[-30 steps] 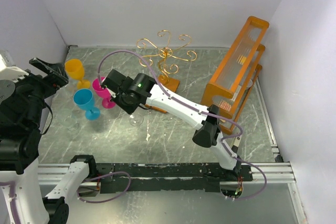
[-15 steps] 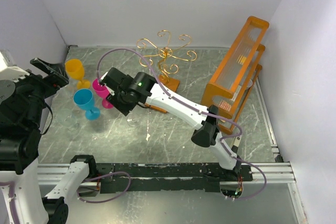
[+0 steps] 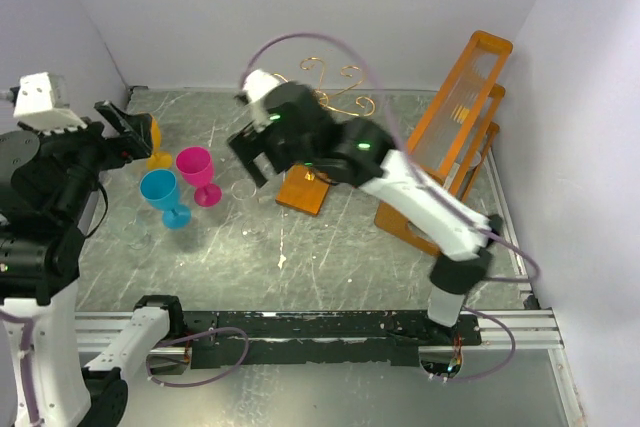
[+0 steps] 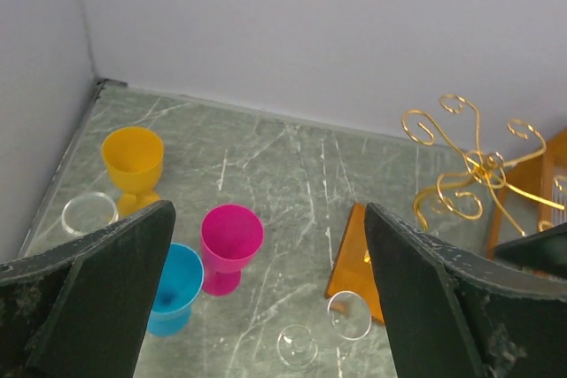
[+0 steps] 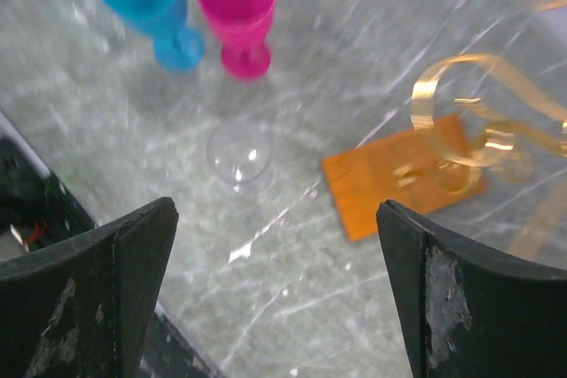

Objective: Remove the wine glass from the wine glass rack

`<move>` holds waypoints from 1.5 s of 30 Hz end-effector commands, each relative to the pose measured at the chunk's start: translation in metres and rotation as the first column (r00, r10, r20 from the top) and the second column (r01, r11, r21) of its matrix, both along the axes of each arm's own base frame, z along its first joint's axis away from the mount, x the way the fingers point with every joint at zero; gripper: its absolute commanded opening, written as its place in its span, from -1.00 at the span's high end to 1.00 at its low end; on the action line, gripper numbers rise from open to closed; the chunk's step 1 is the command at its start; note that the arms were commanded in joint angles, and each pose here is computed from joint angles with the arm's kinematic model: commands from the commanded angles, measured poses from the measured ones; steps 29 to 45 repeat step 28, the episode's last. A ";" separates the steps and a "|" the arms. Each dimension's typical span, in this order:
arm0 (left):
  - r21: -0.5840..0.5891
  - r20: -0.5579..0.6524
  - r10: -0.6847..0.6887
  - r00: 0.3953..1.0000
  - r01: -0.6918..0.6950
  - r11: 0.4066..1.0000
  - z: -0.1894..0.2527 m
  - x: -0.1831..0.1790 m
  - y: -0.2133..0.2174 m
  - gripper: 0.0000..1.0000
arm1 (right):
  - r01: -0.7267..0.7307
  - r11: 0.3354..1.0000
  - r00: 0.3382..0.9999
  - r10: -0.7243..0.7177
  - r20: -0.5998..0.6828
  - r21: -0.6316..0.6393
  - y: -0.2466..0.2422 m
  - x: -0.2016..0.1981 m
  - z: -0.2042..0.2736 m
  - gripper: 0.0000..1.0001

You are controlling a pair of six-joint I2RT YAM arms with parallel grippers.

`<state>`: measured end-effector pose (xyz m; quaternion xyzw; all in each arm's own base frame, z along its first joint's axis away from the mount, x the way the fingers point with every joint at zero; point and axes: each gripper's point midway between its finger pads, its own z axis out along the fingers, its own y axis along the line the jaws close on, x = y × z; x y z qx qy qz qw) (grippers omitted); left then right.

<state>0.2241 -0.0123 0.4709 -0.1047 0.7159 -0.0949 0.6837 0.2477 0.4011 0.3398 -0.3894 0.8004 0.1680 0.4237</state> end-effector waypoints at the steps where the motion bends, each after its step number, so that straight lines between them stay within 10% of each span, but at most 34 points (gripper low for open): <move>1: 0.138 0.063 -0.184 0.981 0.173 0.975 0.020 0.015 -0.027 -0.97 | 0.134 0.953 0.945 -0.205 0.254 0.271 -0.069 0.020 0.113 -0.96; 11: 0.239 0.100 -0.216 0.971 0.187 0.953 0.047 0.034 -0.043 -0.96 | 0.345 0.720 0.644 -0.648 0.407 0.603 -0.261 -0.013 0.185 -1.00; 22: 0.222 0.242 -0.187 0.952 0.133 0.966 0.075 0.037 -0.040 -0.93 | 0.512 0.572 0.492 -0.807 0.327 0.641 -0.322 -0.022 0.179 -1.00; 45: 0.199 0.254 -0.199 0.947 0.150 0.969 0.074 0.039 -0.044 -0.94 | 0.547 0.552 0.451 -0.828 0.334 0.629 -0.331 -0.022 0.169 -1.00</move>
